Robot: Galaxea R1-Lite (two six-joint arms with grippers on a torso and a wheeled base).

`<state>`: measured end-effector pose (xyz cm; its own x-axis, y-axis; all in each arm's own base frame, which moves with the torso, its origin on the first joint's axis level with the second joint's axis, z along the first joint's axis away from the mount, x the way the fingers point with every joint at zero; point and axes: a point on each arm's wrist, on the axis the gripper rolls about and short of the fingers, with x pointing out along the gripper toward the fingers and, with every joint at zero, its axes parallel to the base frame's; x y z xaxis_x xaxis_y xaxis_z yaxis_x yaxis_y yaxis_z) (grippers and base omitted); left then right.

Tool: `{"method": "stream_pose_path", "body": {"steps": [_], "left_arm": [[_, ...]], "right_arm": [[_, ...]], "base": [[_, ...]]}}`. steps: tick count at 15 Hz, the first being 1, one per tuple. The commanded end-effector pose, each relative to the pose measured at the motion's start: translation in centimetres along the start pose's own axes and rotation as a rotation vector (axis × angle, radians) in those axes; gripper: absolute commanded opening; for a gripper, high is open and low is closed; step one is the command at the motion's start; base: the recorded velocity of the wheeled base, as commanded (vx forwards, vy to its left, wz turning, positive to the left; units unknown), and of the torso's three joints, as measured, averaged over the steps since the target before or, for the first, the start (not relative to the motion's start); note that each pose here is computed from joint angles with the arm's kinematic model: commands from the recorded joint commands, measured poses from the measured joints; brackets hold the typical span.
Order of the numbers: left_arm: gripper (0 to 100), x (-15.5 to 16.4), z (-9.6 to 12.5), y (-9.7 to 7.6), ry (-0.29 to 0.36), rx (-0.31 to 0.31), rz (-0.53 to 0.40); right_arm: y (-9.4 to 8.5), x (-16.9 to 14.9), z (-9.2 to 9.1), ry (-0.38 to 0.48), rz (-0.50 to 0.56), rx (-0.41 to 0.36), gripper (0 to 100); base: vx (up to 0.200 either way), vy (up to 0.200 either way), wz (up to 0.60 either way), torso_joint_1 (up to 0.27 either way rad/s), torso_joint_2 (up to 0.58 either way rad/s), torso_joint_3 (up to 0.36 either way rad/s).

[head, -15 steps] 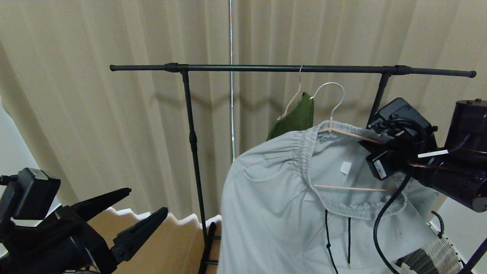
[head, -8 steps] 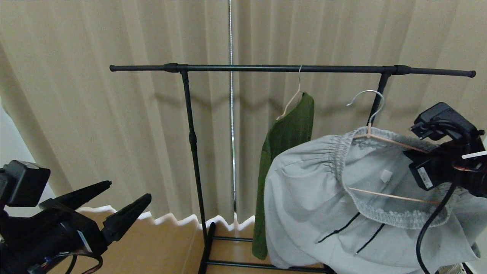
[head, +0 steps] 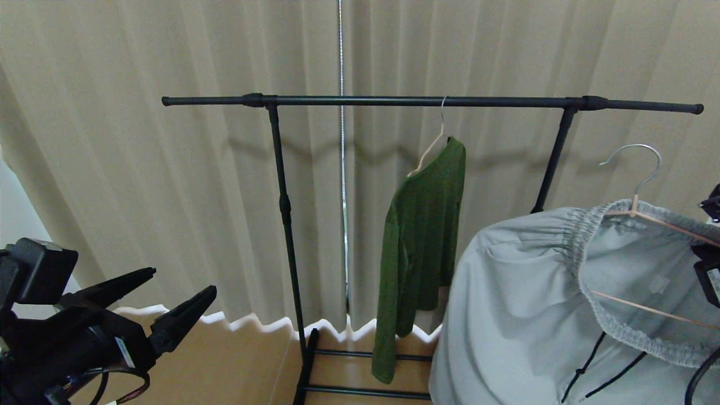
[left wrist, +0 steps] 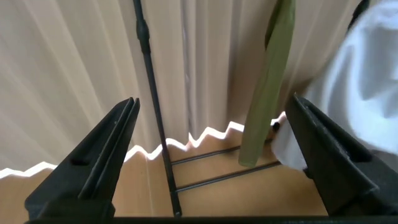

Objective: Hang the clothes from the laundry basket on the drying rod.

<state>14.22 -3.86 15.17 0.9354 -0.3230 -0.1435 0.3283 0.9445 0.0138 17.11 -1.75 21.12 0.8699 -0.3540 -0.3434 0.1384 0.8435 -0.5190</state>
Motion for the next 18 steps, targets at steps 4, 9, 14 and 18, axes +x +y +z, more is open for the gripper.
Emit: {"method": "stream_pose_path", "body": {"steps": [4, 9, 14, 18], "left_arm": [[100, -0.2, -0.3, 0.0, 0.007, 0.009, 0.002], [100, -0.2, -0.2, 0.0, 0.004, 0.031, 0.003], [100, -0.2, -0.3, 0.0, 0.009, 0.034, 0.003], [100, -0.2, -0.3, 0.0, 0.007, 0.035, 0.003]], "right_arm": [[-2.0, -1.7, -1.2, 0.022, -0.111, -0.027, 0], [-2.9, -1.8, -0.4, 0.01, -0.166, 0.001, 0], [-3.1, -1.9, -0.1, 0.002, -0.174, 0.003, 0], [-3.0, -1.8, -0.3, 0.009, -0.168, 0.002, 0]], "base": [[0.0, 0.0, 0.0, 0.0, 0.0, 0.0], [0.0, 0.0, 0.0, 0.0, 0.0, 0.0], [0.16, 0.0, 0.0, -0.003, 0.0, 0.004], [0.2, 0.0, 0.0, 0.006, 0.0, 0.002]]}}
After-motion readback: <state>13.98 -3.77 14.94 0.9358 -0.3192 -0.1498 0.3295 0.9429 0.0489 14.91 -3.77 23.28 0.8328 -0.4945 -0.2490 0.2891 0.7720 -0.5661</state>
